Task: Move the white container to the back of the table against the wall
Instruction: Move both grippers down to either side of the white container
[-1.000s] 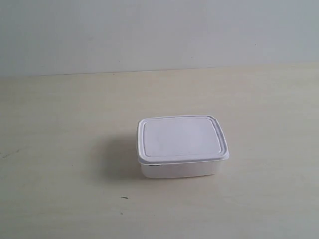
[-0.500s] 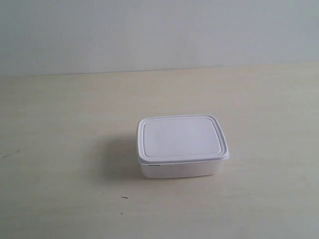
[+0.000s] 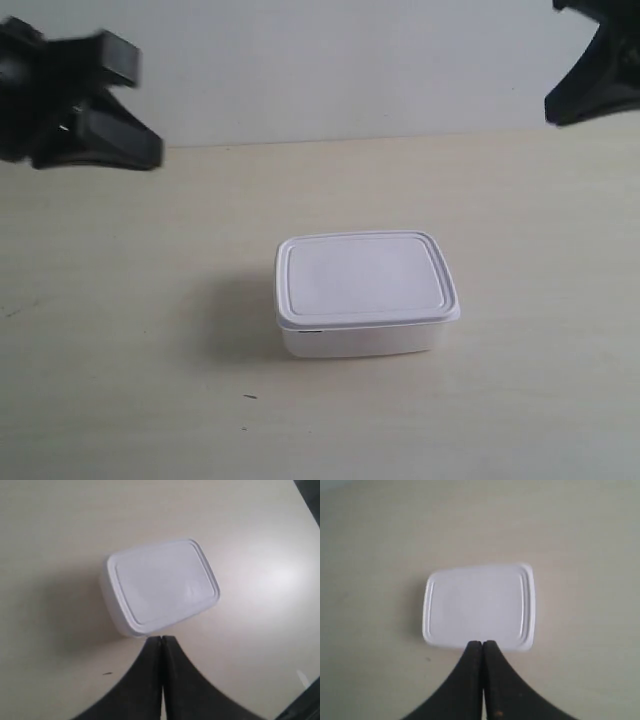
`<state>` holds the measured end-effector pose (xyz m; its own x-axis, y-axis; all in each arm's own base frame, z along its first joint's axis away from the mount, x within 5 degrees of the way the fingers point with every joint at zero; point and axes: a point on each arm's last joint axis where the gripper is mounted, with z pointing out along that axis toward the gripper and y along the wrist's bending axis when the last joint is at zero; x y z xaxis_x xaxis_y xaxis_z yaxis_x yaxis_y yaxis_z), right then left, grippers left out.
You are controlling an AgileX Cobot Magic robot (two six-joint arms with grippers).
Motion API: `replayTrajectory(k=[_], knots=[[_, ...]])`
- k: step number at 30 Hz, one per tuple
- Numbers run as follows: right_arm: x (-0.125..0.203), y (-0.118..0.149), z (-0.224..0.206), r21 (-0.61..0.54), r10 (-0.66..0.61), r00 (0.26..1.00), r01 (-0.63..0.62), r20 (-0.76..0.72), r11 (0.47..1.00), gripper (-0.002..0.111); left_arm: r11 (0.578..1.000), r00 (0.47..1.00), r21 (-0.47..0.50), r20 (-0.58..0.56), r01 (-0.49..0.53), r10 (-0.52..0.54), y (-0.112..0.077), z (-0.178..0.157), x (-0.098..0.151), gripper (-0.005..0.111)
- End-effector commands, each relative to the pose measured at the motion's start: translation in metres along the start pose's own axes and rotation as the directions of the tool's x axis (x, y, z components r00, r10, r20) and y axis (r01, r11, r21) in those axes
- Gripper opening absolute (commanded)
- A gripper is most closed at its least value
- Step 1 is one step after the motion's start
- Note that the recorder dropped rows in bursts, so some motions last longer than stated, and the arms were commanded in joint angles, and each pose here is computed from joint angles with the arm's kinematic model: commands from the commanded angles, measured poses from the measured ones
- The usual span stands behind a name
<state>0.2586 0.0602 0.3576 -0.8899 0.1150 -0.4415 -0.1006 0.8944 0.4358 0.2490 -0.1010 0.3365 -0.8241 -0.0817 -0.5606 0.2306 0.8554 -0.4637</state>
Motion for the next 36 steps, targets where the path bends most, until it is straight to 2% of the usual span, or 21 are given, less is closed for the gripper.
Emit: replayTrajectory(k=[1,5,9,15,27,36], knots=[[0.021,0.0,0.028,-0.01,-0.012,0.976,0.01,-0.218,1.0,0.0,0.996,0.989,0.038,-0.12,-0.083,0.087,-0.041,0.046,0.023,0.0],[0.054,0.005,0.059,-0.024,-0.051,0.953,0.046,-0.298,0.999,0.0,0.987,0.969,0.093,-0.197,-0.132,0.148,-0.073,0.083,0.05,0.0],[0.088,-0.004,0.087,0.004,-0.04,0.939,0.044,-0.342,0.999,0.0,0.982,0.941,0.101,-0.287,-0.157,0.18,-0.086,0.114,0.074,0.0],[0.115,-0.023,0.112,0.039,0.03,0.939,-0.018,-0.343,0.999,0.0,0.99,0.927,0.044,-0.346,-0.137,0.144,-0.07,0.146,0.094,0.0],[0.112,-0.038,0.169,0.033,0.071,0.939,-0.063,-0.337,0.997,0.0,0.994,0.908,-0.049,-0.414,-0.093,0.065,-0.049,0.188,0.114,0.0],[0.105,-0.041,0.19,0.033,0.073,0.929,-0.066,-0.362,0.997,0.0,0.994,0.929,-0.068,-0.367,-0.089,0.058,-0.041,0.204,0.113,0.0]])
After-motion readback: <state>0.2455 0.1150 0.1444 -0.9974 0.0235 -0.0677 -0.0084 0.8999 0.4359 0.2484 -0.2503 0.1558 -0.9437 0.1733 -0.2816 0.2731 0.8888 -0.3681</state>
